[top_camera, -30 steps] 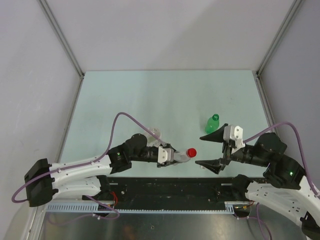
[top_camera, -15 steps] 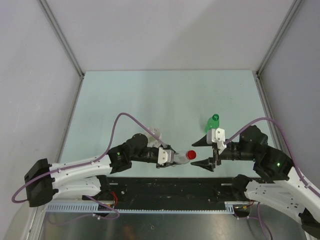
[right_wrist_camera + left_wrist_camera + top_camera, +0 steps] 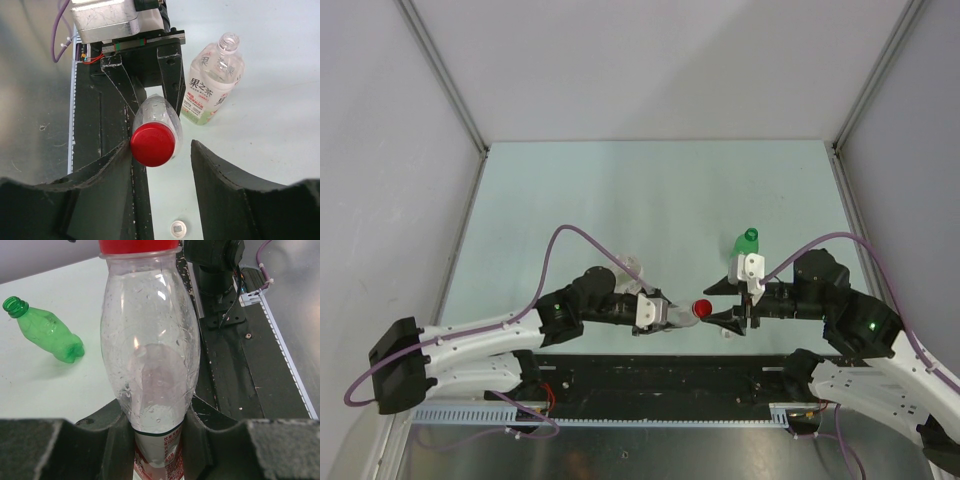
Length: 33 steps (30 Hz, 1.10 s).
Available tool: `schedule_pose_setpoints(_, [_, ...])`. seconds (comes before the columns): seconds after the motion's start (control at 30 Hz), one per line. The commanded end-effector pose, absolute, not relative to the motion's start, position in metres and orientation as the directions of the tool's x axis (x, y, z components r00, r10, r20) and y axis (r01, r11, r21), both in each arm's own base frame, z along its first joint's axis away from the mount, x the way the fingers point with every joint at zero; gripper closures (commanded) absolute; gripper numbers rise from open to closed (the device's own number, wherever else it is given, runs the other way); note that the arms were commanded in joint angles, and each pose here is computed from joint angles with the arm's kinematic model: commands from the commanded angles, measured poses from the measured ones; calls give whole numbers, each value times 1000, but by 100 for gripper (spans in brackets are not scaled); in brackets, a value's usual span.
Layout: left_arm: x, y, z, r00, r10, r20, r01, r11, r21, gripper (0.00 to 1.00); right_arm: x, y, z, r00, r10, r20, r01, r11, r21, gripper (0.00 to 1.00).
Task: Screw on the bottle caps
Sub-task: Screw the bottle cap onto the plastic bottle.
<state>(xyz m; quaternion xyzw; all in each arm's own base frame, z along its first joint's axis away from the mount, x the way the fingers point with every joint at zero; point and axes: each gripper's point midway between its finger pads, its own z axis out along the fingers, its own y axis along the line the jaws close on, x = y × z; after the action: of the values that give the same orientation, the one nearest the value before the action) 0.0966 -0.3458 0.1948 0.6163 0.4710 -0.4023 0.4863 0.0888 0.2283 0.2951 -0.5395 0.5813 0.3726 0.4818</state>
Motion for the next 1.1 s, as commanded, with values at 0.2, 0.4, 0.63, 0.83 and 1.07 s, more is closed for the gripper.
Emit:
schedule_pose_setpoints(0.2, [106, -354, 216, 252, 157, -955, 968, -56, 246, 85, 95, 231, 303, 51, -246, -968, -981, 167, -94, 51])
schedule_pose_setpoints(0.4, [117, -356, 223, 253, 161, -954, 967, -8, 255, 85, 98, 232, 297, 15, -264, -964, -980, 186, -67, 77])
schedule_pose_setpoints(0.63, [140, -356, 250, 281, 140, -949, 947, 122, 298, 85, 118, 237, 293, -122, -234, -964, -944, 326, 41, 90])
schedule_pose_setpoints(0.83, [154, -358, 276, 342, 98, -935, 913, 200, 355, 84, 165, 238, 292, -441, 55, -896, -679, 633, 373, 100])
schedule_pose_setpoints(1.07, [189, -372, 276, 317, 135, -939, 878, 334, 344, 85, 217, 217, 288, -476, 444, -759, -246, 761, 600, 100])
